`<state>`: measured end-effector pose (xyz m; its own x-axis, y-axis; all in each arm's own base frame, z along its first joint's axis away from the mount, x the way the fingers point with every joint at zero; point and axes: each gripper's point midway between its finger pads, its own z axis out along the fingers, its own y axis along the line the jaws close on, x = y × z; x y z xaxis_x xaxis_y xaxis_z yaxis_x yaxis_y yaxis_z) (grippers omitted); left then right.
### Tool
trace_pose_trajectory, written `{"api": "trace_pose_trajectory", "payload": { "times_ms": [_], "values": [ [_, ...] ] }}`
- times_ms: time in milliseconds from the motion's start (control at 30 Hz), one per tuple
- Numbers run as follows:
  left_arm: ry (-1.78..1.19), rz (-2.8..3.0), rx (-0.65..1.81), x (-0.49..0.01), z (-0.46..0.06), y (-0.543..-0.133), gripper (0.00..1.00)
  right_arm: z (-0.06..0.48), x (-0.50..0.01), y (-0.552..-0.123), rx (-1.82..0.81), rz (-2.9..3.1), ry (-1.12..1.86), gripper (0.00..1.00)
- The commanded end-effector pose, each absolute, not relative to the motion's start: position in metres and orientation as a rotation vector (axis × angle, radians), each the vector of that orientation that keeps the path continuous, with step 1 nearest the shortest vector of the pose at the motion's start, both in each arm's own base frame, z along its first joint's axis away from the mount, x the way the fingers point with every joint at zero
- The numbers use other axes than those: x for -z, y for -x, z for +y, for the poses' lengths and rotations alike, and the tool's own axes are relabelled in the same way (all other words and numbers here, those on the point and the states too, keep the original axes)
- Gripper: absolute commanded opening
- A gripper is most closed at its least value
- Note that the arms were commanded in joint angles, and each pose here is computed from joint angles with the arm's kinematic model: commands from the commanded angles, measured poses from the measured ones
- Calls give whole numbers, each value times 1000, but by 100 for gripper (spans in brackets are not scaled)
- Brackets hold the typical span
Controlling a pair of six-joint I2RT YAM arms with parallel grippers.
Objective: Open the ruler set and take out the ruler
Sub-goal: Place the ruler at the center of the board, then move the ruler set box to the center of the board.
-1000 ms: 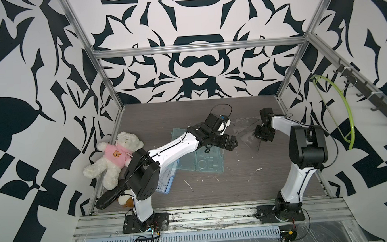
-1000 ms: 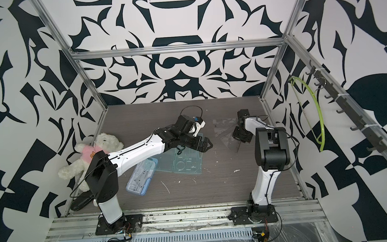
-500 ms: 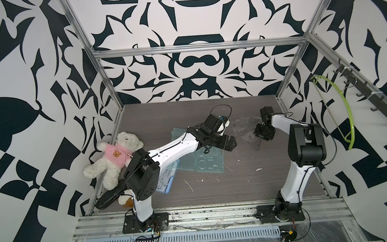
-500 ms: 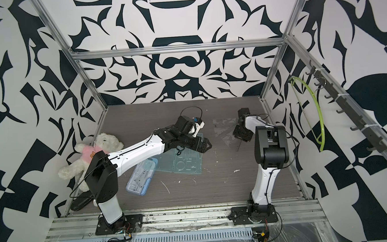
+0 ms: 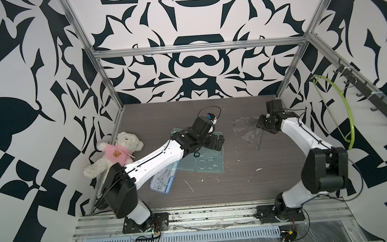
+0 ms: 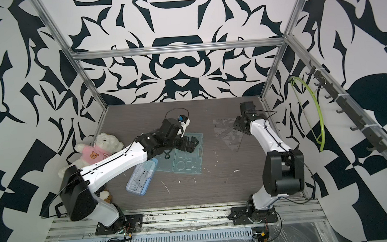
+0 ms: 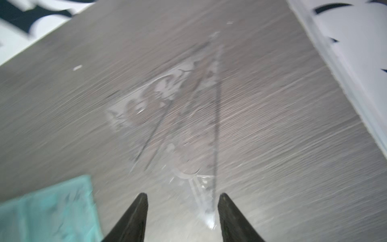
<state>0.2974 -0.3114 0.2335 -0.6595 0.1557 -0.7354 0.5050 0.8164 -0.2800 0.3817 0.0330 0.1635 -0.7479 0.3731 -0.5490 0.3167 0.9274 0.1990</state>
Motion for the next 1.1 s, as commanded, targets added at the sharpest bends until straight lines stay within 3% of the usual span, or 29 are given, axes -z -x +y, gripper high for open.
{"api": "trace_pose_trajectory", "payload": {
  "times_ms": [0,133,433,1067],
  "values": [
    [-216,2296,599,-234,-255,-314,99,87,-154,-340,-116,2560,-253,57],
    [-27,2375,689,-226,-205,-300,99,153,-123,-287,-141,2645,-26,59],
    [100,2515,771,-192,-170,-239,99,215,-73,-219,-30,2762,241,58],
    [172,2625,801,-151,-159,-233,99,274,-51,-174,-212,2833,-10,50]
  ]
}}
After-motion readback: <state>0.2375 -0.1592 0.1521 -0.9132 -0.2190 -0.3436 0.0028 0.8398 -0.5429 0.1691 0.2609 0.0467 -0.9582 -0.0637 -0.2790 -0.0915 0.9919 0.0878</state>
